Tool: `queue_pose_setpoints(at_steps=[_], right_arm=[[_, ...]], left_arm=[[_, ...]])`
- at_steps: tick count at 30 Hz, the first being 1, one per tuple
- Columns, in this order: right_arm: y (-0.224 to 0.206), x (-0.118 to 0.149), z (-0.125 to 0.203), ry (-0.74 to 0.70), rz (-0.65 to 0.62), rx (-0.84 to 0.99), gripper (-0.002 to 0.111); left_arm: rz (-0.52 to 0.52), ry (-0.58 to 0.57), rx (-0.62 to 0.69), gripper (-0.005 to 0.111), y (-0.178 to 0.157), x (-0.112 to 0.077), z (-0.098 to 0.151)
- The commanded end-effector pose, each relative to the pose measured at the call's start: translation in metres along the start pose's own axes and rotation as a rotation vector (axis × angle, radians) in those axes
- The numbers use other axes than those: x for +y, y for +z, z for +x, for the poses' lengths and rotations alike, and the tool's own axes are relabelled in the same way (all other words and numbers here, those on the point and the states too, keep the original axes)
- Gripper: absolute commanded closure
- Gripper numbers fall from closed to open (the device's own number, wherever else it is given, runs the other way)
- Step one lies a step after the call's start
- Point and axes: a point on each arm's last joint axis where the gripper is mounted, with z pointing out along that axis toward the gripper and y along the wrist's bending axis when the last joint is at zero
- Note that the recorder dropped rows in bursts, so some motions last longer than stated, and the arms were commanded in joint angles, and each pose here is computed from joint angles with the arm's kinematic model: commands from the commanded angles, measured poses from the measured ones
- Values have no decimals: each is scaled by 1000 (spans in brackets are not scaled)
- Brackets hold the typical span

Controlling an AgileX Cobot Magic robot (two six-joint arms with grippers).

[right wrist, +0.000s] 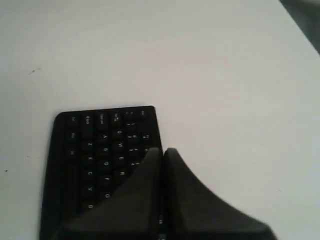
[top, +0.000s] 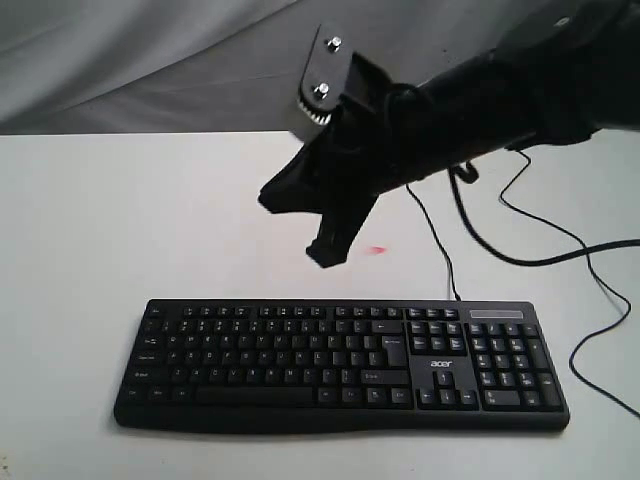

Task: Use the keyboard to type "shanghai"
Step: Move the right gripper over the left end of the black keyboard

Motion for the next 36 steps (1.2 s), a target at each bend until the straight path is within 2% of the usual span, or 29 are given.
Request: queue_pose_setpoints(at_steps=[1,17,20,24,36], right_arm=[[25,10,3,-8,-45,4,108],[98,51,7,1,-187,-48,108],[107,55,11,-41,-185,-40,108],[115,54,16,-46,-134,-7,108],[141,43,29,12,-109,25,108]], left_arm=[[5,-3,5,106,1,0,2],[5,-3,5,106,1,0,2],[5,-3,5,106,1,0,2],[5,-3,5,106,1,0,2],[5,-3,5,106,1,0,2]])
